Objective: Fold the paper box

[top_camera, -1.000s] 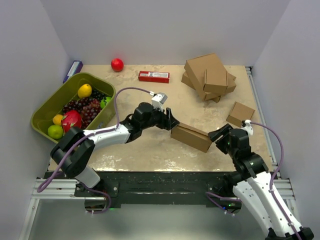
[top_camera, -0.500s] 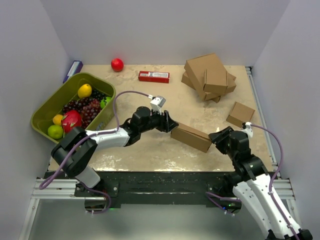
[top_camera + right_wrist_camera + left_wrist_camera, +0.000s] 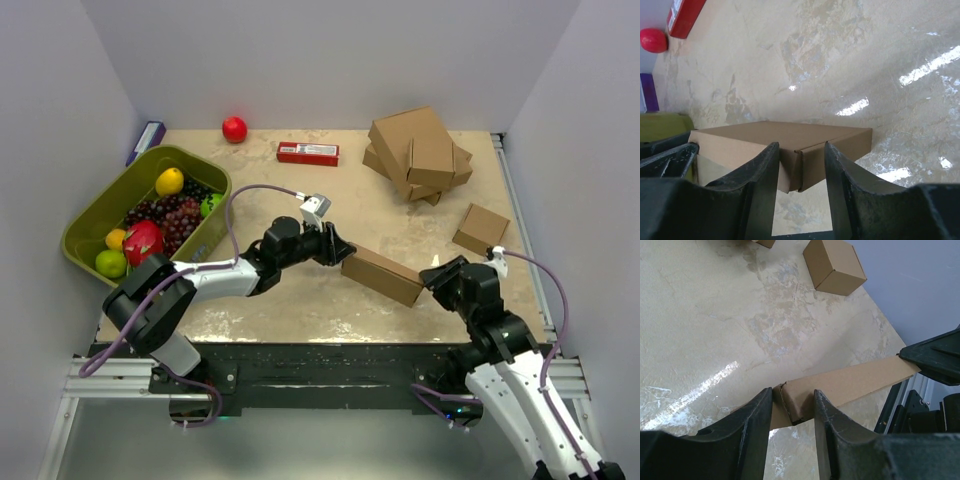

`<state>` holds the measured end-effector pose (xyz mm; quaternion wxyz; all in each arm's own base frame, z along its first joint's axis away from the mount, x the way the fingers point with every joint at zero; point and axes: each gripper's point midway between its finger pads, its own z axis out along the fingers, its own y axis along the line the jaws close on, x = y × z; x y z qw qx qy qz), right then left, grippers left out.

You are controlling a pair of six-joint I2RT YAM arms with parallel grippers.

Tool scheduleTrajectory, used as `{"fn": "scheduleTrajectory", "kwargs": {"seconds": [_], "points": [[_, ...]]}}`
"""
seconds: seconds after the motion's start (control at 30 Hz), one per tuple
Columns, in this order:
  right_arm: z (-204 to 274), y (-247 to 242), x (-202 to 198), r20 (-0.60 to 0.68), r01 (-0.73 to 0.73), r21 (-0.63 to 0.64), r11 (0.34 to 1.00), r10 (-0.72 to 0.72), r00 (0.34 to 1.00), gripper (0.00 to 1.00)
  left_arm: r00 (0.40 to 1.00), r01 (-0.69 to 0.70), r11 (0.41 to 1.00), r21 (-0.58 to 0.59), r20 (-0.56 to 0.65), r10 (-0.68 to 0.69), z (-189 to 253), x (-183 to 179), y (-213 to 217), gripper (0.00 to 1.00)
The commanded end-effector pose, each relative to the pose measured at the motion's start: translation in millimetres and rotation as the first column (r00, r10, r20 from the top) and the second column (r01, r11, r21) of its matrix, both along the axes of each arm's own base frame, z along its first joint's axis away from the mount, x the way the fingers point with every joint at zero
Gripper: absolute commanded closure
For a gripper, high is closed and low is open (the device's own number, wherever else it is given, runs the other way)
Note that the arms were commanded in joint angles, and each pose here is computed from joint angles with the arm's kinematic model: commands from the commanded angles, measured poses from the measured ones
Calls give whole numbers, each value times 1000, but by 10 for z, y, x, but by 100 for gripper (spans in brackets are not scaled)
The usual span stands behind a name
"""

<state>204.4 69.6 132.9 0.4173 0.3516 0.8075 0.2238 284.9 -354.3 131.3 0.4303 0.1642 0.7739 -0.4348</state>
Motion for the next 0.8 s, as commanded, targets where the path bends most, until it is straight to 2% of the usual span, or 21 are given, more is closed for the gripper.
{"fn": "scheduleTrajectory", "kwargs": {"seconds": [0.0, 0.17, 0.37, 0.77], "points": [[18, -129, -130, -67, 6, -82, 997, -12, 998, 54, 990, -28, 975, 223, -130, 58, -736, -136, 332, 62], [265, -96, -94, -31, -14, -77, 997, 12, 999, 52, 990, -28, 975, 221, -126, 57, -712, -130, 328, 62], [324, -54, -138, -29, -40, -60, 997, 39, 999, 52, 991, -27, 975, 222, -120, 55, -687, -115, 311, 62], [199, 87, -258, -68, -119, -11, 993, 118, 991, 61, 992, -25, 974, 224, -118, 53, -683, -124, 284, 62]]}}
